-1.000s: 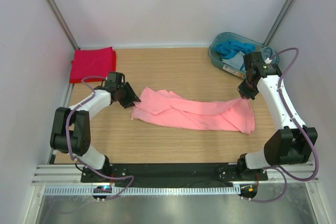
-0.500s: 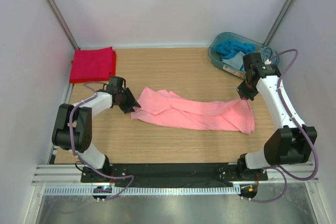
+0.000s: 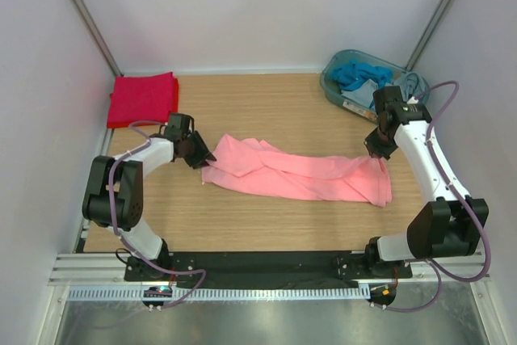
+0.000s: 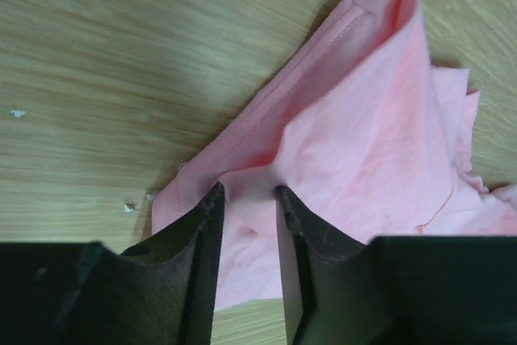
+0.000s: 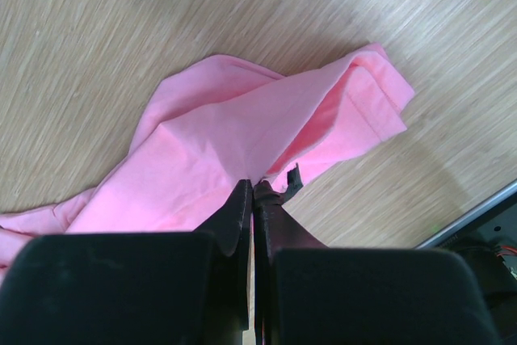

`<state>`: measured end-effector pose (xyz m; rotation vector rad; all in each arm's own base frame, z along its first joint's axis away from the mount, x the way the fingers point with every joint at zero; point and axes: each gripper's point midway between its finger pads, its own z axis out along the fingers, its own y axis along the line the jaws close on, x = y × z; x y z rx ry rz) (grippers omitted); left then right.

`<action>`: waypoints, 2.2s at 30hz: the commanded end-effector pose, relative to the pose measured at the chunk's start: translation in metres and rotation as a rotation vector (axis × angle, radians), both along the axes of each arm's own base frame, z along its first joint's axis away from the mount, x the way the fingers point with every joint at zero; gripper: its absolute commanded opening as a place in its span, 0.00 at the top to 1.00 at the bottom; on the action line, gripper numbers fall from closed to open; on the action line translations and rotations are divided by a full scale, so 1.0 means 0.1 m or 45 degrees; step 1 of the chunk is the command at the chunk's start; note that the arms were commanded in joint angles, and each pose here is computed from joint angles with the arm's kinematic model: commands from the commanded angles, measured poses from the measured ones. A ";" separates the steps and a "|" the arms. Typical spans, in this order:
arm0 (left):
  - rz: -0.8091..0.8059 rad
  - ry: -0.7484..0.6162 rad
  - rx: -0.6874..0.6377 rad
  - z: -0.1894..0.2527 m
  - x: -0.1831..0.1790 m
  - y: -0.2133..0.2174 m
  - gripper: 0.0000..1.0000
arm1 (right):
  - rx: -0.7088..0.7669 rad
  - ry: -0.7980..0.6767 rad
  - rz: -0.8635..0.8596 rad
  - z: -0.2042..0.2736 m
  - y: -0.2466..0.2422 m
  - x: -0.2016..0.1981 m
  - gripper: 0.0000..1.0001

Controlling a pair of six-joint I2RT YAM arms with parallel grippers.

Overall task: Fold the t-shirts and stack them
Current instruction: Flatten the tshirt out

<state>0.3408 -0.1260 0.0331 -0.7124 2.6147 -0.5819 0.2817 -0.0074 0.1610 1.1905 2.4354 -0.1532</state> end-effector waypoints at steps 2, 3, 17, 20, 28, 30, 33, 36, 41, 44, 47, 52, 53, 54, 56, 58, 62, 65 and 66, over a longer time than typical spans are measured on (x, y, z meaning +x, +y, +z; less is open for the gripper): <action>0.010 -0.099 -0.021 0.17 0.25 -0.02 0.69 | -0.012 -0.072 -0.035 0.10 -0.02 -0.02 0.99; 0.006 -0.096 -0.024 0.17 0.25 -0.03 0.70 | -0.012 -0.070 -0.034 0.09 -0.02 -0.03 0.99; 0.048 -0.060 -0.066 0.41 0.20 -0.06 1.00 | -0.040 -0.078 -0.021 0.14 -0.06 -0.07 0.99; 0.061 -0.032 -0.056 0.52 0.13 -0.04 1.00 | -0.062 -0.088 -0.016 0.19 -0.09 -0.06 0.99; 0.224 -0.149 0.067 1.42 0.08 0.24 1.00 | -0.075 -0.283 -0.089 0.70 -0.14 0.19 0.99; 0.322 -0.347 0.023 1.96 0.16 0.31 1.00 | -0.047 -0.350 -0.062 0.85 -0.09 0.41 0.99; 0.524 -0.655 -0.108 2.82 0.44 0.41 1.00 | -0.024 -0.688 -0.043 1.74 -0.05 0.85 0.99; 0.502 -0.834 -0.224 3.78 0.64 0.32 1.00 | -0.015 -0.971 -0.027 2.55 -0.04 1.12 0.99; 0.457 -1.023 -0.299 4.89 0.73 0.26 1.00 | 0.127 -1.379 0.025 3.66 0.14 1.20 0.99; 0.458 -1.076 -0.318 5.13 0.52 0.30 1.00 | 0.208 -1.401 0.027 3.78 0.21 0.97 0.99; 0.462 -1.121 -0.348 5.21 0.17 0.35 1.00 | 0.295 -1.342 0.048 3.61 0.31 0.75 0.99; 0.457 -1.138 -0.282 5.10 -0.56 0.52 1.00 | 0.301 -1.277 0.072 3.40 0.31 -0.12 0.99; 0.445 -1.160 -0.244 5.12 -0.73 0.56 1.00 | 0.299 -1.264 0.098 3.36 0.33 -0.26 0.99; 0.451 -1.165 -0.211 5.12 -1.01 0.64 1.00 | 0.293 -1.294 0.103 3.41 0.31 -0.52 0.99; 0.494 -1.242 -0.179 5.27 -1.38 0.79 1.00 | 0.306 -1.268 0.143 3.34 0.35 -0.79 0.99; 0.514 -1.299 -0.192 5.36 -1.76 0.88 1.00 | 0.319 -1.258 0.151 3.31 0.36 -1.12 0.99; 0.557 -1.364 -0.260 5.49 -2.17 0.96 1.00 | 0.332 -1.338 0.171 3.45 0.36 -1.53 0.99; 0.531 -1.276 -0.268 5.31 -2.06 0.88 1.00 | 0.313 -1.314 0.175 3.36 0.35 -1.46 0.99; 0.530 -1.249 -0.248 5.25 -2.01 0.88 1.00 | 0.311 -1.274 0.164 3.29 0.34 -1.41 0.99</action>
